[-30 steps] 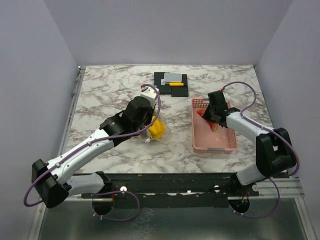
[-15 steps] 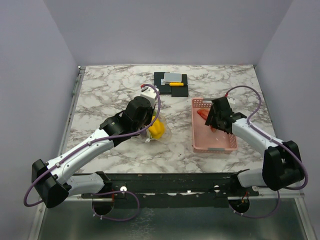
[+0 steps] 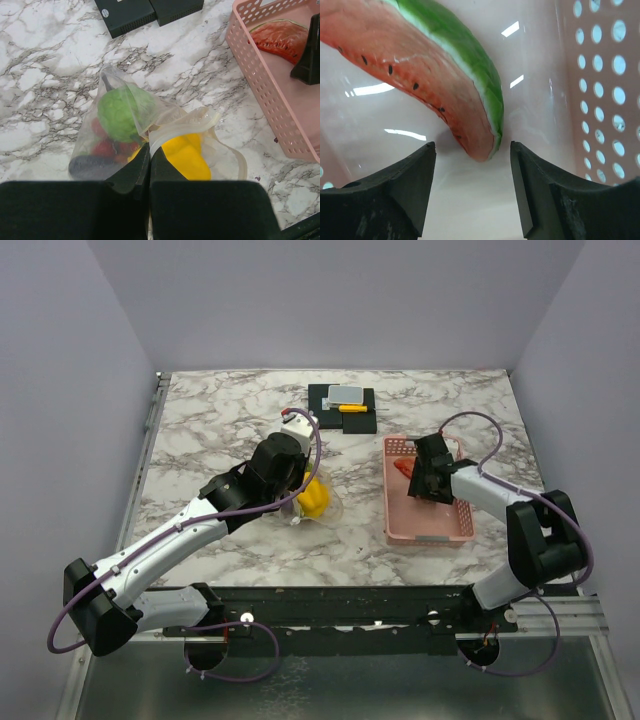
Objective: Place the food in the zip-top bag and seal the zipper
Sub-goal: Move the fake fruit to the bin, then pick up the fake fruit from the bin.
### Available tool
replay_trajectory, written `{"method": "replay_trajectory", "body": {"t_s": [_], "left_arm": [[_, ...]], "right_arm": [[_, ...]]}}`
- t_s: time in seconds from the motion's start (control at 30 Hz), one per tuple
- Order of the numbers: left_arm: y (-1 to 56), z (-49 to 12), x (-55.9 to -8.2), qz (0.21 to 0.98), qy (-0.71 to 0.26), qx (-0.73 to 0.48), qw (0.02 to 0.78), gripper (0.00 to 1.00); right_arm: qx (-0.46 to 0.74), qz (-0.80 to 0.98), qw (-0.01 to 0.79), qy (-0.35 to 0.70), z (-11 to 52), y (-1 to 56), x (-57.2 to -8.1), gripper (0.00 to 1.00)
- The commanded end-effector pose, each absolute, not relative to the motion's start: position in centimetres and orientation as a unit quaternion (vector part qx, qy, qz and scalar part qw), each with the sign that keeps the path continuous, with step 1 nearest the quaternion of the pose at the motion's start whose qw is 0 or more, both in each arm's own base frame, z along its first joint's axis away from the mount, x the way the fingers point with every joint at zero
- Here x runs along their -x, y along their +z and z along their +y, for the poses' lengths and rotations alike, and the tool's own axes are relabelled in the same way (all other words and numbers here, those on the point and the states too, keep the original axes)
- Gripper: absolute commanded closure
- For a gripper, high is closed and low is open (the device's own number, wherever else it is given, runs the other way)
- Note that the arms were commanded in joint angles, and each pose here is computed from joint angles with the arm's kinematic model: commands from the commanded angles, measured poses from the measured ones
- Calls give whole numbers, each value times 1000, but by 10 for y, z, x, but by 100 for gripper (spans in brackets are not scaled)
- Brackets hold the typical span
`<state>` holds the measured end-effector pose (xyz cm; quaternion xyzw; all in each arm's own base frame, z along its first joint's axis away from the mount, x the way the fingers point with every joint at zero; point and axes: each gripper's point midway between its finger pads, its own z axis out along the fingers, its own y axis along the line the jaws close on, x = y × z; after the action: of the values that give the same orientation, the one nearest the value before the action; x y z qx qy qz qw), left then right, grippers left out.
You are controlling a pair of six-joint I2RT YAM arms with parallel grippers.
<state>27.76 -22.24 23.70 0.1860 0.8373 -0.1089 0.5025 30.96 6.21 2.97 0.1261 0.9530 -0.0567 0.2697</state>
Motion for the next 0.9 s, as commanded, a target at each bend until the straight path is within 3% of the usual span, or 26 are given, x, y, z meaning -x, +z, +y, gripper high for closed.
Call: {"method": "replay_trajectory", "body": {"t_s": [0.0, 0.37, 0.73, 0.87], "left_arm": [[248, -224, -277, 828, -120, -183, 517, 100], [248, -225, -277, 827, -121, -184, 517, 100], [247, -224, -277, 828, -119, -184, 516, 100], [248, -224, -277, 827, -120, -183, 517, 100]], "right_arm": [[-132, 948, 282, -72, 55, 33, -327, 35], [-127, 954, 261, -73, 56, 20, -333, 45], [-120, 956, 262, -59, 60, 24, -331, 99], [-118, 955, 267, -53, 60, 29, -326, 99]]}}
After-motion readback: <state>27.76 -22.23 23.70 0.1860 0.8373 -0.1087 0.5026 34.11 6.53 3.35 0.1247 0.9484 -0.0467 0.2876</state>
